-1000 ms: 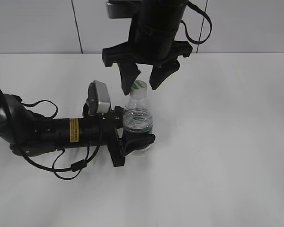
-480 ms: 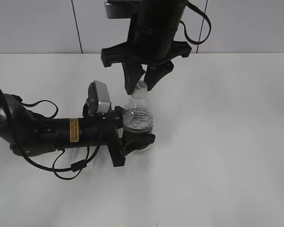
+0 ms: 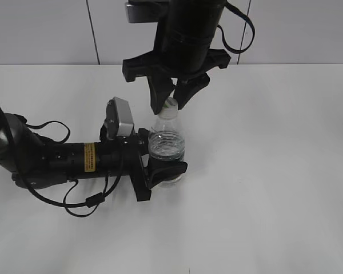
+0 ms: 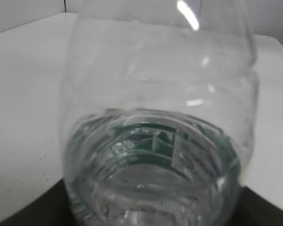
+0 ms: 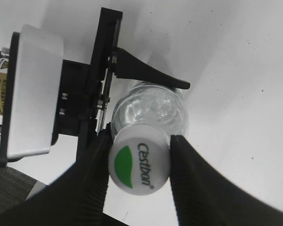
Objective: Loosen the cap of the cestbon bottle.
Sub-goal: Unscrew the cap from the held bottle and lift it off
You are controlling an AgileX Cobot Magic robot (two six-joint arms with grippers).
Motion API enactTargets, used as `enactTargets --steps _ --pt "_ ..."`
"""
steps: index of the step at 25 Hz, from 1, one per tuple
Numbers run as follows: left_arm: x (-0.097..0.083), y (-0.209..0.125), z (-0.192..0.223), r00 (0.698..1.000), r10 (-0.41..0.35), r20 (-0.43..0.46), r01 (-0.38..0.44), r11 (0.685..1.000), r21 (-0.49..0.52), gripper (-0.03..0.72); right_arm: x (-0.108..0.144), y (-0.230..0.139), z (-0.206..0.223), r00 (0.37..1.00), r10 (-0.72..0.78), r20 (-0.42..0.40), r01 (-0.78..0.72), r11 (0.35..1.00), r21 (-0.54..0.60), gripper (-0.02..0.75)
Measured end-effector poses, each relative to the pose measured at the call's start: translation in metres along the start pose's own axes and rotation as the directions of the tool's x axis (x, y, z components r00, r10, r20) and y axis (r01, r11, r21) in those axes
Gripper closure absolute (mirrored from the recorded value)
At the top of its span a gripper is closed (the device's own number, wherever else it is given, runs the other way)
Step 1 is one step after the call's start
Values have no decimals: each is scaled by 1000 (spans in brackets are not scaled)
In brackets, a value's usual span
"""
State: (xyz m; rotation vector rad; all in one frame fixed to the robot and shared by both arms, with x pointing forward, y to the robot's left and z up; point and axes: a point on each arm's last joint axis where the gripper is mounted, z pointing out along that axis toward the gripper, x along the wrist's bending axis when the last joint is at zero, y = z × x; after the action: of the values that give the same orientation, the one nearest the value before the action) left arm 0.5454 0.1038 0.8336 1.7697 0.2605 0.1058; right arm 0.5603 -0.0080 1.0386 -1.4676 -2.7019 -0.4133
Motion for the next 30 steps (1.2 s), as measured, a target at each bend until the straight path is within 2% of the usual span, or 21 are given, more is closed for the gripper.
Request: enactTargets --steps 10,18,24,30 --pt "0 0 0 1000 0 0 0 1000 0 276 0 0 0 1000 -26 0 26 1000 0 439" --pt "0 0 0 1000 0 0 0 1000 0 276 0 0 0 989 -147 -4 147 989 0 439" --pt "0 0 0 1000 1 0 -1 1000 1 276 1 0 0 941 -339 -7 339 941 -2 439" --pt "0 0 0 1000 4 -1 -4 1000 2 276 1 0 0 859 -512 -9 512 859 -5 441"
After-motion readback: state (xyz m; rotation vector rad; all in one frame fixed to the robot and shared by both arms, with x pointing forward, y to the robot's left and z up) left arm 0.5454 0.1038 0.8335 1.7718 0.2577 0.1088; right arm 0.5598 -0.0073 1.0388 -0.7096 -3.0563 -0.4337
